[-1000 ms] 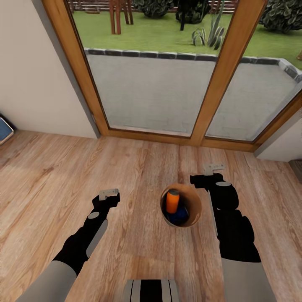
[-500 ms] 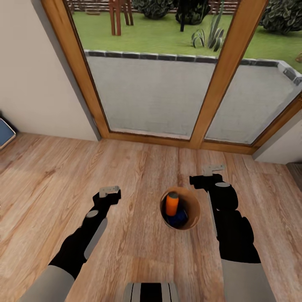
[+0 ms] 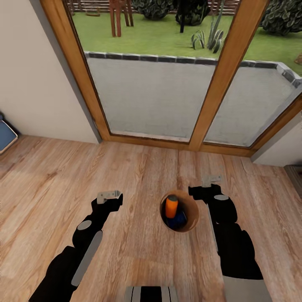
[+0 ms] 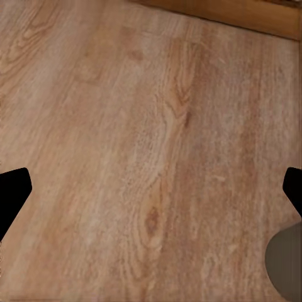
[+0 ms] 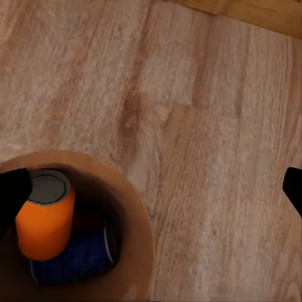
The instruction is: Put the three can of soda from the living room inside the tash can in the kitchen.
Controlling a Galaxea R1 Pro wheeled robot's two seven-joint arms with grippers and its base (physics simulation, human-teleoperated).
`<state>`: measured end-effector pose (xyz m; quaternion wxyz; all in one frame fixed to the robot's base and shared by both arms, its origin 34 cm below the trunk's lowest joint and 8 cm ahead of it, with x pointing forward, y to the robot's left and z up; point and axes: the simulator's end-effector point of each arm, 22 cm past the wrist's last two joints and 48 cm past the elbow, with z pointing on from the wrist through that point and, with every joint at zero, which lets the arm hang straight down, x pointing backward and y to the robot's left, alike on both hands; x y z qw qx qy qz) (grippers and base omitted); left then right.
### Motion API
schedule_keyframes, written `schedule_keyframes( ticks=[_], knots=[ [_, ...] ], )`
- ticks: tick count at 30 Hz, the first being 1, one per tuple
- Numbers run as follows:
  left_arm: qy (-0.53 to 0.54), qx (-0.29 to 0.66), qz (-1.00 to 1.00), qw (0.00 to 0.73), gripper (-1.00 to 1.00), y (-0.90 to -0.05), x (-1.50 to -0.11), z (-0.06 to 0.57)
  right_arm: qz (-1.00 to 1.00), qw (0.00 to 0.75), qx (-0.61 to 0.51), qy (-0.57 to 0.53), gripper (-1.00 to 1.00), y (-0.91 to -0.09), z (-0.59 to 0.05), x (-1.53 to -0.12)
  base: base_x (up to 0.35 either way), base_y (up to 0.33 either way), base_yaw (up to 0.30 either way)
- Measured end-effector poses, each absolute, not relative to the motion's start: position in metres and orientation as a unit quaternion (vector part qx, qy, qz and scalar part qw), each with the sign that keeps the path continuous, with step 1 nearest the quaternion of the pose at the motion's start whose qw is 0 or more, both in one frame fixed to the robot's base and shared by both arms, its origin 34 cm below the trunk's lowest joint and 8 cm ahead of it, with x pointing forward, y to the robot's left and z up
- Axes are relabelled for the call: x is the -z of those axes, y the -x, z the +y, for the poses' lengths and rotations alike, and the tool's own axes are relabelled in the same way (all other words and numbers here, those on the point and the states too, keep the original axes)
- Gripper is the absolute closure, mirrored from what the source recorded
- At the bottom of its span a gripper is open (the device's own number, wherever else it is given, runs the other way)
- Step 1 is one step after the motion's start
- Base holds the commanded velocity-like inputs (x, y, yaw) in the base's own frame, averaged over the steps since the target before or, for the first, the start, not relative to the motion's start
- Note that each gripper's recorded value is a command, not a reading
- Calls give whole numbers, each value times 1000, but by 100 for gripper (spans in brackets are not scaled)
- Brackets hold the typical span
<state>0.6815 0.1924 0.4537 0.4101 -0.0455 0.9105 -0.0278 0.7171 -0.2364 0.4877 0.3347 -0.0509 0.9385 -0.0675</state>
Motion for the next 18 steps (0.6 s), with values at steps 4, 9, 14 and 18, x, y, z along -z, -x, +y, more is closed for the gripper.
schedule_keyframes(
  ticks=[4,9,14,18],
  knots=[
    [45,28,910,410,-100,-683,-463,192,934,347,61,59,-100,-694,-235,-478,0,0,0],
    [47,26,915,399,-100,-671,-464,193,928,367,51,42,-100,-670,-246,-474,0,0,0],
    [36,8,918,395,-100,-661,-468,202,927,369,53,34,-100,-656,-256,-477,0,0,0],
    [12,-22,919,394,-100,-647,-469,211,923,379,57,35,-100,-642,-261,-480,0,0,0]
  ],
)
